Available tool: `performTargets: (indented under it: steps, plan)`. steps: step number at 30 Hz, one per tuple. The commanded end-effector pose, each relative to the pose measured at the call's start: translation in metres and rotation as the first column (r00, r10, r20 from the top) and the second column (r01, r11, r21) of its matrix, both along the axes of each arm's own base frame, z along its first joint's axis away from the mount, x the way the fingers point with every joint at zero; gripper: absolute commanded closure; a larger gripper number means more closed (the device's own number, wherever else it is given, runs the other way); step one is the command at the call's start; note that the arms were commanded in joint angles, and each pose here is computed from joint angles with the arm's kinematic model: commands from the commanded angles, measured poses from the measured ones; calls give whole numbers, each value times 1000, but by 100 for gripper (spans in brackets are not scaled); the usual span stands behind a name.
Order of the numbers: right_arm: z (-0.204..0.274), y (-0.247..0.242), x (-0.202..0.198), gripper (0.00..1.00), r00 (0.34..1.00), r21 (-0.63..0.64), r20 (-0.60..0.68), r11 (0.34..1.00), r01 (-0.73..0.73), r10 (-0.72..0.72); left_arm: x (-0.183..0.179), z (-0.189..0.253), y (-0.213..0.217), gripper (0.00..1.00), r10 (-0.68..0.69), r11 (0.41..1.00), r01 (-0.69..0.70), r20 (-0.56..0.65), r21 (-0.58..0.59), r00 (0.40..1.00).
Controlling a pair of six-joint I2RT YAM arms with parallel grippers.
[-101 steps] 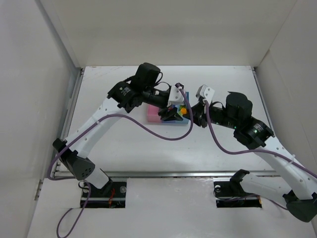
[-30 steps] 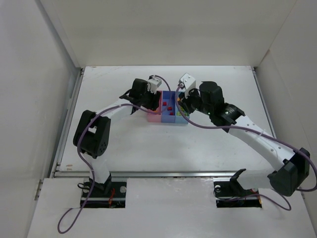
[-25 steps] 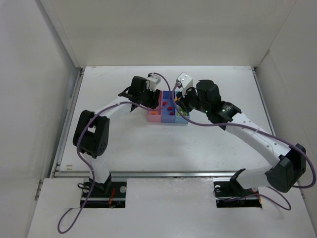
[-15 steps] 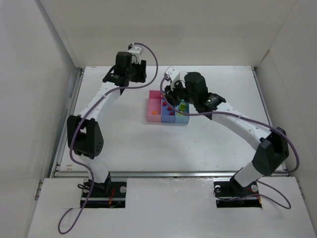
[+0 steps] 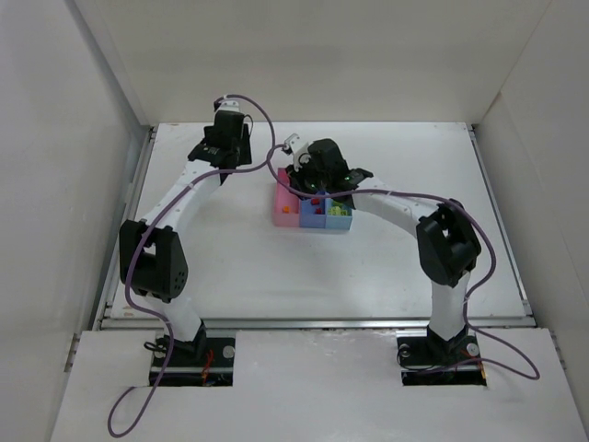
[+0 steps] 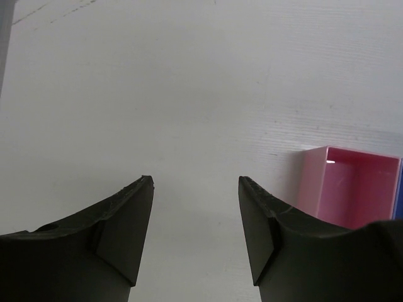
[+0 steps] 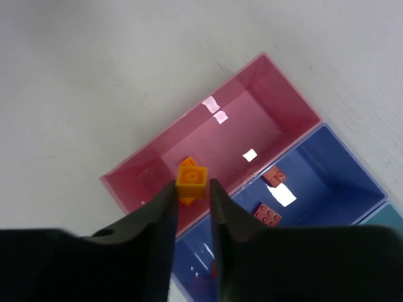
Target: Sort the legos into containers by color
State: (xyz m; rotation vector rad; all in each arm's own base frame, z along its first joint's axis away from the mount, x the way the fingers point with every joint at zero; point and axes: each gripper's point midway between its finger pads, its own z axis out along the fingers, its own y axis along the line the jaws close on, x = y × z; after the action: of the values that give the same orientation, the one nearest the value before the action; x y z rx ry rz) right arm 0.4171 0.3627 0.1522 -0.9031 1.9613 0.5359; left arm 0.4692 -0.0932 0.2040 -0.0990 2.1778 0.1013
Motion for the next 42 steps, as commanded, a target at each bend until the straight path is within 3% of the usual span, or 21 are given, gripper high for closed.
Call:
performTargets:
  steps: [1, 3, 6, 9, 11, 17, 21, 24, 25, 28, 29, 32, 36, 42]
  plan:
    - [37, 10, 18, 66, 995, 69, 81, 996, 59, -64, -2, 22, 9, 46, 67, 998, -67, 63, -4, 996]
    - [37, 15, 12, 47, 997, 83, 68, 996, 20, -26, -2, 22, 7, 46, 59, 998, -58, 61, -10, 996]
    - [42, 17, 13, 35, 997, 102, 61, 994, 29, -36, -2, 21, 5, 46, 47, 999, -46, 58, -18, 997]
    - [61, 11, 21, 33, 991, 116, 98, 990, 80, -92, -2, 21, 1, 46, 35, 999, -33, 55, -37, 998]
    - [71, 8, 21, 26, 988, 125, 115, 988, 92, -107, -3, 20, -1, 46, 27, 999, -24, 53, -43, 998]
    - [87, -1, 13, 26, 985, 124, 134, 988, 95, -111, -5, 20, -1, 48, 32, 998, -29, 53, -51, 998]
    - [122, -57, 21, 24, 942, 196, 129, 939, 282, -310, -9, 19, 0, 48, 32, 998, -30, 45, -48, 998]
    - [141, -156, 36, 19, 806, 230, 103, 802, 550, -583, -11, 19, 3, 48, 39, 998, -37, 45, -42, 998]
    - [136, -218, 42, 17, 681, 188, 98, 686, 703, -725, -11, 19, 3, 48, 39, 998, -37, 45, -42, 998]
    - [136, -318, 16, 11, 419, 137, 94, 429, 893, -903, -11, 17, 3, 48, 39, 998, -37, 45, -42, 998]
    - [139, -366, 4, 10, 263, 118, 141, 280, 953, -955, -11, 16, 1, 48, 31, 998, -29, 43, -48, 999]
    - [149, -421, -42, 1, 46, 125, 218, 74, 989, -975, -11, 16, -2, 48, 16, 998, -14, 40, -58, 999]
    - [156, -437, -73, 1, -34, 185, 253, 14, 983, -967, -11, 15, -4, 48, 9, 998, -6, 38, -63, 999]
    - [149, -436, -91, 1, -28, 175, 222, 11, 984, -975, -13, 11, -5, 48, -4, 998, 6, 27, -58, 1000]
